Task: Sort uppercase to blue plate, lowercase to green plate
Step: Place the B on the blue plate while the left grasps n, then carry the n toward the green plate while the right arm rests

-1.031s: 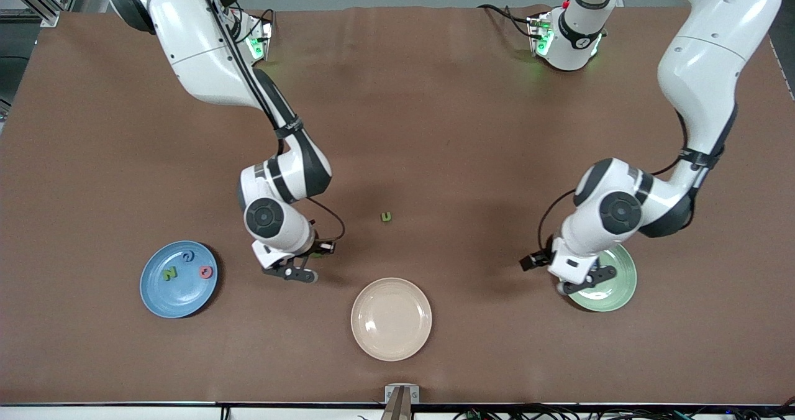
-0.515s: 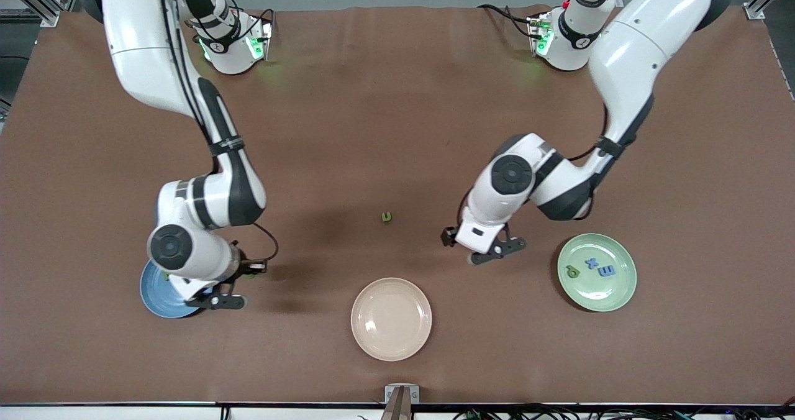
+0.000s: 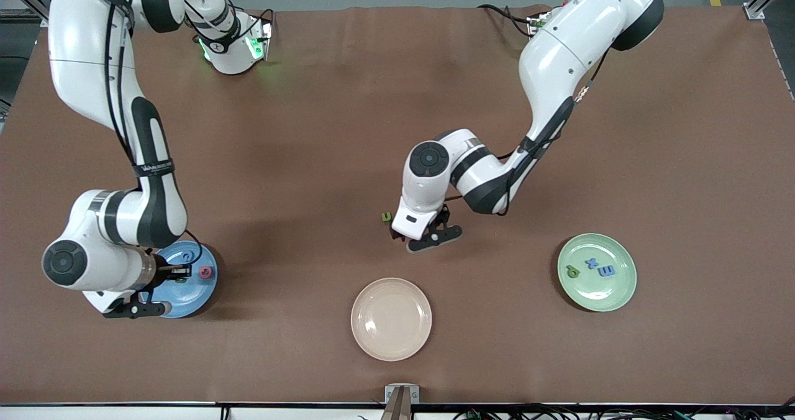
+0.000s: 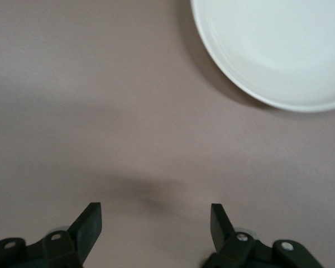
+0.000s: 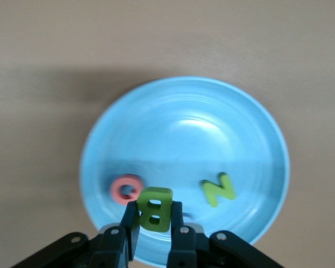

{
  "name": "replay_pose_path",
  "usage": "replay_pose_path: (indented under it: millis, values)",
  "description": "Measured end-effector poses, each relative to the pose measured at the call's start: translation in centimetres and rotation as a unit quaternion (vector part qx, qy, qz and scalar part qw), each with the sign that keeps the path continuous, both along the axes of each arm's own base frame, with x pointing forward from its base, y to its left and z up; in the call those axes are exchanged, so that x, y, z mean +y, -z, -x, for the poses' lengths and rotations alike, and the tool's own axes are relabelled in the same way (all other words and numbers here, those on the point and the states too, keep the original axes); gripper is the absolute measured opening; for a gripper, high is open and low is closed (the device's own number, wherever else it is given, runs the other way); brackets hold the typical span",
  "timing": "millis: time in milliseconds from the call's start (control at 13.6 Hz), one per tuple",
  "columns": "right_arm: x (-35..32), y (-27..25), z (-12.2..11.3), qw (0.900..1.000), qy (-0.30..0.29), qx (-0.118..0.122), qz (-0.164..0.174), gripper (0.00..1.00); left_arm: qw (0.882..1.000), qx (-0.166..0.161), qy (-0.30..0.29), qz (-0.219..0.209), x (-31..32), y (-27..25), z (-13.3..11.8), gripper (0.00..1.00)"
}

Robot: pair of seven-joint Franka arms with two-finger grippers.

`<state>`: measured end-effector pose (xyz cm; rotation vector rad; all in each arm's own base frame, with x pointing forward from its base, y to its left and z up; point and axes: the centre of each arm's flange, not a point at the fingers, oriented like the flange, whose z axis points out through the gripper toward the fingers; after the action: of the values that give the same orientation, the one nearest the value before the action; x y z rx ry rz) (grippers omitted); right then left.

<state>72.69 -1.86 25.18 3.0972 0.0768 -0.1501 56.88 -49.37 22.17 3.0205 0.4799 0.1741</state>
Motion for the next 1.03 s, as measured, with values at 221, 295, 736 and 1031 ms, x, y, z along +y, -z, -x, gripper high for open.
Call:
replay_pose_path:
  millis: [221, 295, 736, 1031]
  values:
    - [-1.0, 0.4, -0.1, 1.000, -0.001, -0.006, 0.000, 0.41, 1.000, -0.001, 0.017, -0.006, -2.3, 1.2, 1.6, 0.80]
    - [-1.0, 0.4, -0.2, 1.000, -0.002, -0.008, 0.000, 0.53, 1.000, -0.002, 0.023, -0.010, -2.8, 1.7, 2.2, 0.79]
    - [-0.7, -5.7, -1.4, 0.998, -0.004, -0.061, -0.003, 1.00, 0.999, 0.002, 0.045, -0.019, -5.2, 3.6, 4.7, 0.70]
    - [-1.3, -17.5, 1.0, 0.997, -0.019, -0.067, -0.023, 1.00, 0.999, -0.008, 0.049, -0.012, -5.8, 3.7, 4.8, 0.70]
